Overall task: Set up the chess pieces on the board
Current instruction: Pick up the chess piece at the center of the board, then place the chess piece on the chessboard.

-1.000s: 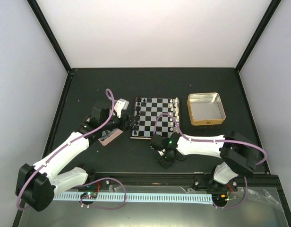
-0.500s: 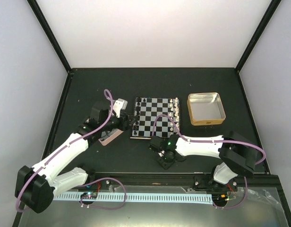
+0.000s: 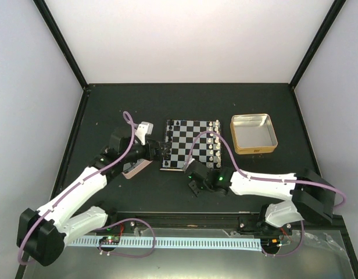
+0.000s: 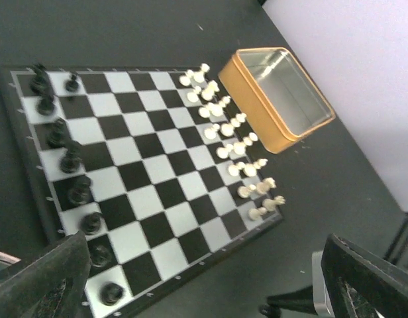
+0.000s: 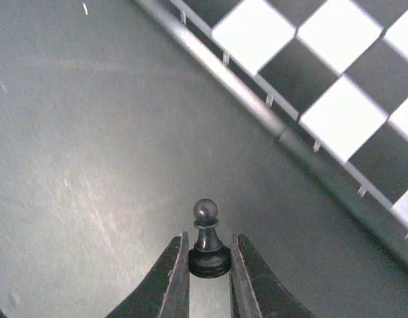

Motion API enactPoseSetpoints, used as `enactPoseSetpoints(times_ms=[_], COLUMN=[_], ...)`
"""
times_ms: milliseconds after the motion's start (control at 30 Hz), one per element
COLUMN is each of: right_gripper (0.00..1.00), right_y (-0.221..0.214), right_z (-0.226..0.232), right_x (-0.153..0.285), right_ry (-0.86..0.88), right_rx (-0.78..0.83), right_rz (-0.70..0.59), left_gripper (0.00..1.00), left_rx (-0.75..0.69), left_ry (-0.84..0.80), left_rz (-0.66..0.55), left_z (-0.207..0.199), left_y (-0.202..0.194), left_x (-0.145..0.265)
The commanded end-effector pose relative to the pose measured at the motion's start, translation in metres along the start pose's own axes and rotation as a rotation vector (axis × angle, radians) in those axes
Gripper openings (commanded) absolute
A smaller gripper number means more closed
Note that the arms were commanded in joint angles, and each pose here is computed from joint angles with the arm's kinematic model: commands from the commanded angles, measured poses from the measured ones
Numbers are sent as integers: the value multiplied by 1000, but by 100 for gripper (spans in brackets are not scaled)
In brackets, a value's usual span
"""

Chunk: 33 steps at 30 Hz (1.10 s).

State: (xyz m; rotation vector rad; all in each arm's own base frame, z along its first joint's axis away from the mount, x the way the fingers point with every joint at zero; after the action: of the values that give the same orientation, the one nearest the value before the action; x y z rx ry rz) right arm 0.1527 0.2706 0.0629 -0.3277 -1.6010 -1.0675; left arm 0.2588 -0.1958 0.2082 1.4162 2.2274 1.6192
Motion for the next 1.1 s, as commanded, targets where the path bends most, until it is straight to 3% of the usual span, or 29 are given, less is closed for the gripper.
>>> enactPoseSetpoints(times_ms=[0, 267, 600, 1067], right_gripper=[14, 15, 15, 17], right_y=[63, 106, 119, 119], right_z=[2, 5, 7, 9], right_x=[19, 55, 57, 48], right_ry=[21, 75, 84, 81], right_rx=[1, 10, 5, 24], right_rz=[-335, -634, -695, -667], left_gripper=[99, 98, 44, 5], left_rx=[49, 133, 304, 315], left_ry=[-167, -360, -434, -471], left_rz=[38, 227, 413, 431], left_z=[-24, -45, -45, -48], left_y=[-5, -33, -57, -59], left_x=[-7, -24, -48, -51])
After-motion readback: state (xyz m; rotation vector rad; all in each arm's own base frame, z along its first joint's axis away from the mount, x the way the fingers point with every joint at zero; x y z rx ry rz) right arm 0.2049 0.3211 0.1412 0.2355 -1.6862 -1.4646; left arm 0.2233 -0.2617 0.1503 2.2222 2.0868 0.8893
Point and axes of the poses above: each gripper's point midway between its finger pads, its own x axis back along the fingers, its own z axis along the line the jaws close on, y = z × x, the point moved 1 cm from there along x, back along the fingers, and after that the axes turned 4 degrees about -x, right-handed, at the moved point
